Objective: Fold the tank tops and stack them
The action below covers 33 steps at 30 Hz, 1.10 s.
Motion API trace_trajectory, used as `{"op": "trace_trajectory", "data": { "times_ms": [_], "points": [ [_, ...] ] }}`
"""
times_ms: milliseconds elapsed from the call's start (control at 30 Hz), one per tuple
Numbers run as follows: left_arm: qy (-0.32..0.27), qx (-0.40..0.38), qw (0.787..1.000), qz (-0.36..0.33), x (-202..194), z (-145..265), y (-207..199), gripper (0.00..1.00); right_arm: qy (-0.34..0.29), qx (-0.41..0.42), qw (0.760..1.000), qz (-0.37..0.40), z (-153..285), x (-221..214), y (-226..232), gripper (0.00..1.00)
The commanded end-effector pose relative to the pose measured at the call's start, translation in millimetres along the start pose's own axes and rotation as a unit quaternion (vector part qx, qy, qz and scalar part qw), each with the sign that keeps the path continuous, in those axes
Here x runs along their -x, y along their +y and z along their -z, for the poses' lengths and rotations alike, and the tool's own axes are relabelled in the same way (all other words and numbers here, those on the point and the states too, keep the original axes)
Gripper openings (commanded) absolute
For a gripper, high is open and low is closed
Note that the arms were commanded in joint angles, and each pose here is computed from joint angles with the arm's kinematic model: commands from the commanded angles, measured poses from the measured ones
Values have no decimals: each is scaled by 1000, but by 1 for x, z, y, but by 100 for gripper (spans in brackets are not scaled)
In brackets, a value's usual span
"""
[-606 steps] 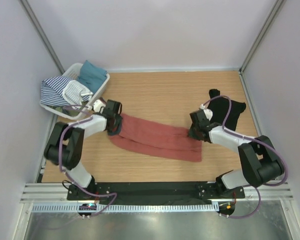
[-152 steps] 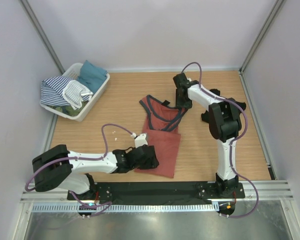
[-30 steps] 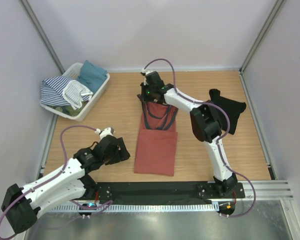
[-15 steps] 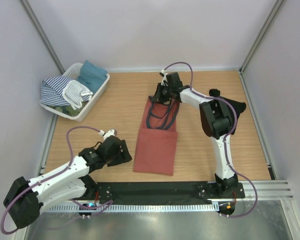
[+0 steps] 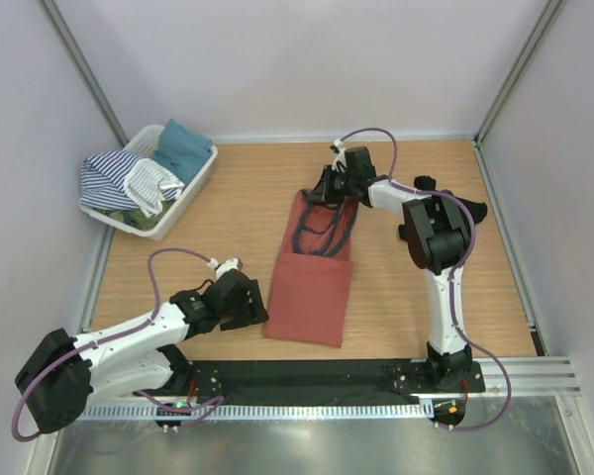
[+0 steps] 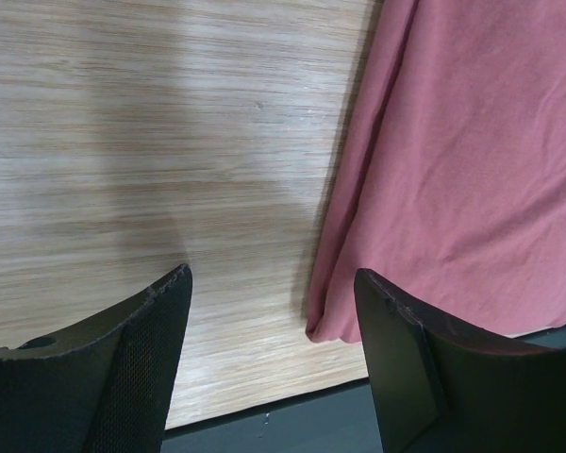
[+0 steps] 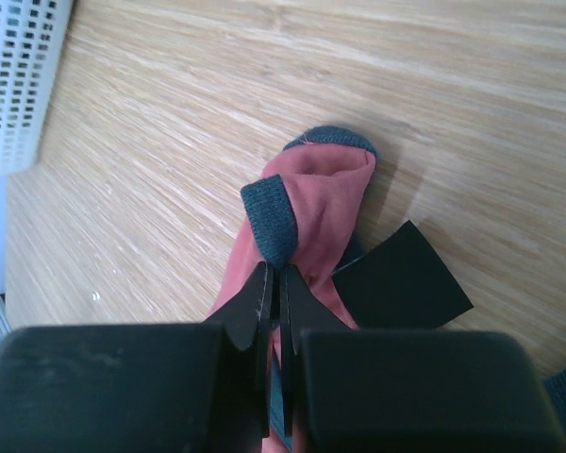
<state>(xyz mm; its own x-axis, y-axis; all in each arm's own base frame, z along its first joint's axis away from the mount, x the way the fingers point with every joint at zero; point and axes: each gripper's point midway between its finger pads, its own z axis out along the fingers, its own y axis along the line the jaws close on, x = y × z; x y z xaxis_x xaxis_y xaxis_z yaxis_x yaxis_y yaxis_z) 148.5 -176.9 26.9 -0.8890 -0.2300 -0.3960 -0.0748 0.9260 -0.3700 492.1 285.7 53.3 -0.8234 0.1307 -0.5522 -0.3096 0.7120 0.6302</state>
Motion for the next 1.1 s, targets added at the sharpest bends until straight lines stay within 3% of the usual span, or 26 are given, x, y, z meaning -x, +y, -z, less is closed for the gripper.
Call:
{"op": "trace_trajectory", "data": {
  "times_ms": [0,300,433,467,567,600,667,767,867,900,1067],
  "points": [
    [-10,-28,1000,6,5,-1,-17,71,-66,45,997,23,22,47,36,6],
    [15,-45,999,-4,-10,-20,-33,70,-61,22,997,28,11,66,30,6],
    [30,-39,999,-1,-18,-29,-31,58,-59,15,998,27,2,69,24,10],
    [32,-34,999,-1,-20,-31,-28,57,-58,7,998,25,2,72,22,12],
    [29,-27,999,0,-22,-34,-23,52,-62,-21,998,26,5,71,13,32],
    [28,-28,999,-1,-23,-33,-23,52,-74,-25,996,31,14,78,17,33],
    [27,-25,999,-2,-24,-34,-21,48,-78,-42,996,31,19,74,13,32],
    [26,-25,999,-4,-25,-33,-21,42,-94,-73,992,34,36,78,11,13],
    [26,-25,999,-8,-26,-33,-21,36,-97,-102,989,41,51,77,7,8],
    [25,-24,999,-9,-27,-33,-21,34,-91,-108,989,42,54,70,4,10],
    [19,-25,999,-5,-28,-32,-20,28,-85,-153,983,50,97,37,9,40]
  ]
}}
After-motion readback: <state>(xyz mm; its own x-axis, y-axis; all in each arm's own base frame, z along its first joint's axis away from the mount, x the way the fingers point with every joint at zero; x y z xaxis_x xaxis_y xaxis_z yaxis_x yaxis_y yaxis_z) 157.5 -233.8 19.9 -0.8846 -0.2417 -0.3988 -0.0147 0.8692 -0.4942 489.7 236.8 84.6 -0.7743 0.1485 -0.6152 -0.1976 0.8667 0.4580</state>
